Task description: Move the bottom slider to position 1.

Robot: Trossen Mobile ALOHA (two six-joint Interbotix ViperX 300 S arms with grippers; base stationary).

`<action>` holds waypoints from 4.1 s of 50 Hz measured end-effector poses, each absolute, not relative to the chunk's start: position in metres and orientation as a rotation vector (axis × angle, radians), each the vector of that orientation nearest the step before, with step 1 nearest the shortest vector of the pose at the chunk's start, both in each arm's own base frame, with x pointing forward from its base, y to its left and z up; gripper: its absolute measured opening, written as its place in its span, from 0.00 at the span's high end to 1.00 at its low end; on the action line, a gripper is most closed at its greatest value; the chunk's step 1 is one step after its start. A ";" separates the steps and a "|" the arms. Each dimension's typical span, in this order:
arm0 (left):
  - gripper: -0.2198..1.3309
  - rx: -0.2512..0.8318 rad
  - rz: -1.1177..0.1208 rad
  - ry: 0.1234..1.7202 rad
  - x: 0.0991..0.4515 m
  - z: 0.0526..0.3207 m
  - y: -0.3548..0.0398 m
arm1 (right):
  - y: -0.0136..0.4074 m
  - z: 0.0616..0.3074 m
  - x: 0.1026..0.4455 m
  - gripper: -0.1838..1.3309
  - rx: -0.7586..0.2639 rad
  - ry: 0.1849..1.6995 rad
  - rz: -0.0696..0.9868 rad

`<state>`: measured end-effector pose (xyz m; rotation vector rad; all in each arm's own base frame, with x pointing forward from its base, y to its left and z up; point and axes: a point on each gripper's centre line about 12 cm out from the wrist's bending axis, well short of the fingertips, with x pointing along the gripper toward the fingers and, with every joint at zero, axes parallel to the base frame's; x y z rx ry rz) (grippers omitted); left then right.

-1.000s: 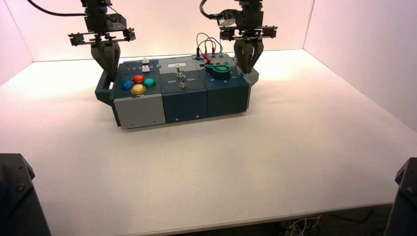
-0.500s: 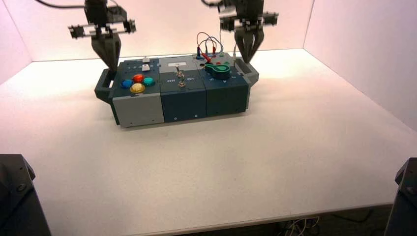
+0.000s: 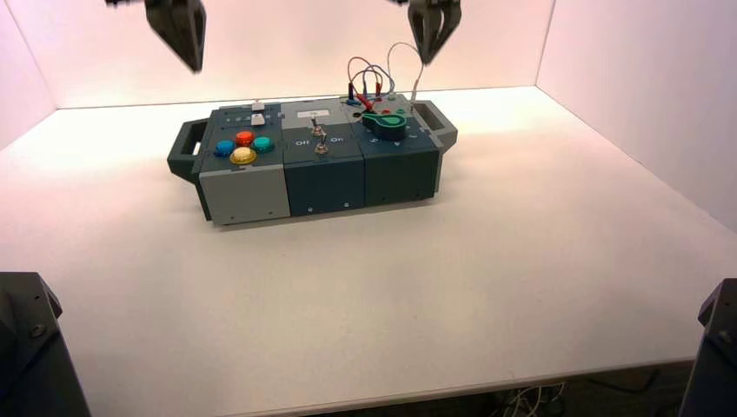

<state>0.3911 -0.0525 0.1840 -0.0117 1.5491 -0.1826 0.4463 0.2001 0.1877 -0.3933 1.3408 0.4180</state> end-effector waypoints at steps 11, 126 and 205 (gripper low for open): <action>0.95 -0.003 -0.206 1.465 0.385 0.203 -0.061 | 0.200 0.207 0.442 0.97 -0.349 1.257 0.414; 0.96 -0.127 -0.216 1.482 0.398 0.088 -0.102 | 0.183 0.247 0.385 0.97 -0.274 1.073 0.458; 0.96 -0.085 -0.319 1.316 0.358 0.183 -0.135 | 0.183 0.238 0.387 0.97 -0.296 1.092 0.458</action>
